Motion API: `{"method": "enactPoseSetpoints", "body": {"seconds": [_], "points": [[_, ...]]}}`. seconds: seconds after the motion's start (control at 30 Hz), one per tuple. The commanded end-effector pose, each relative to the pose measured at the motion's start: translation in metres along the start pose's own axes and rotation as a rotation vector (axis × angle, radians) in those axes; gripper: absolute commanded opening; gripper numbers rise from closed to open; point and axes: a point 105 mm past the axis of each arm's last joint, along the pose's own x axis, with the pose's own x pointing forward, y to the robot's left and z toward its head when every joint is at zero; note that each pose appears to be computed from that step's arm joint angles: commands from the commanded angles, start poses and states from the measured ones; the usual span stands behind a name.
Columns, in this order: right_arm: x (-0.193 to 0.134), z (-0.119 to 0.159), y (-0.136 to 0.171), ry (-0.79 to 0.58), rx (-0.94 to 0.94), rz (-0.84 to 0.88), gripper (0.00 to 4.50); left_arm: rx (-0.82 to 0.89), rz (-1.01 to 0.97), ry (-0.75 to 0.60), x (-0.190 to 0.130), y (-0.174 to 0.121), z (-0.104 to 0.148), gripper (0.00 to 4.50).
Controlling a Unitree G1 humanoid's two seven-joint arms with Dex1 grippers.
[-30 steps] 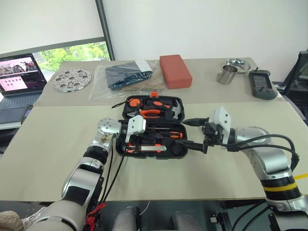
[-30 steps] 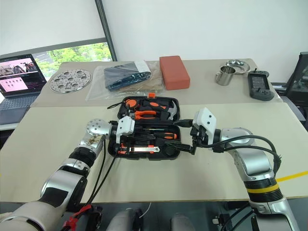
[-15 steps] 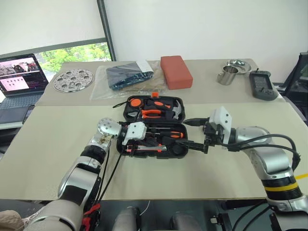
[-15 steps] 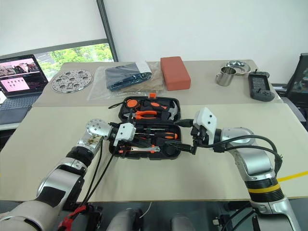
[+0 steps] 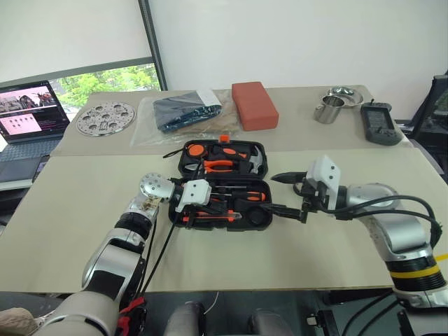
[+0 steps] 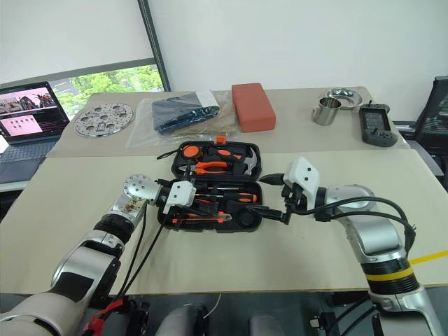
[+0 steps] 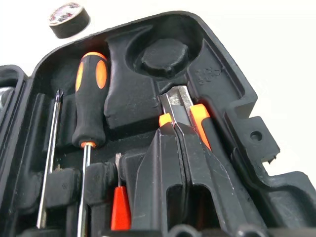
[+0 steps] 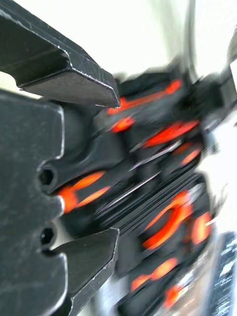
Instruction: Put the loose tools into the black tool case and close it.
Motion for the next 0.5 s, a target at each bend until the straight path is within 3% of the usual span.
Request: {"method": "enactPoseSetpoints", "body": {"seconds": [0.03,0.07,0.13,0.27,0.47,0.5], "points": [[-0.011,-0.004,-0.022,0.044,-0.031,-0.095,4.50,-0.054,0.076,-0.077,-0.010,0.013,0.016,0.05],[-0.014,-0.009,-0.024,0.066,-0.019,-0.094,4.50,-0.059,0.077,-0.094,-0.014,0.014,0.022,0.05],[-0.016,-0.017,-0.027,0.110,-0.005,-0.090,4.50,-0.066,0.074,-0.108,-0.021,0.012,0.030,0.64],[-0.015,-0.033,-0.044,0.208,0.020,-0.118,4.50,-0.103,0.099,-0.132,-0.039,0.011,0.056,2.03],[-0.007,-0.043,-0.055,0.296,0.036,-0.083,4.50,-0.130,0.115,-0.079,-0.049,-0.001,0.074,4.37],[-0.006,-0.046,-0.056,0.316,0.043,-0.072,4.50,-0.132,0.120,-0.073,-0.050,-0.003,0.078,4.49]]}}
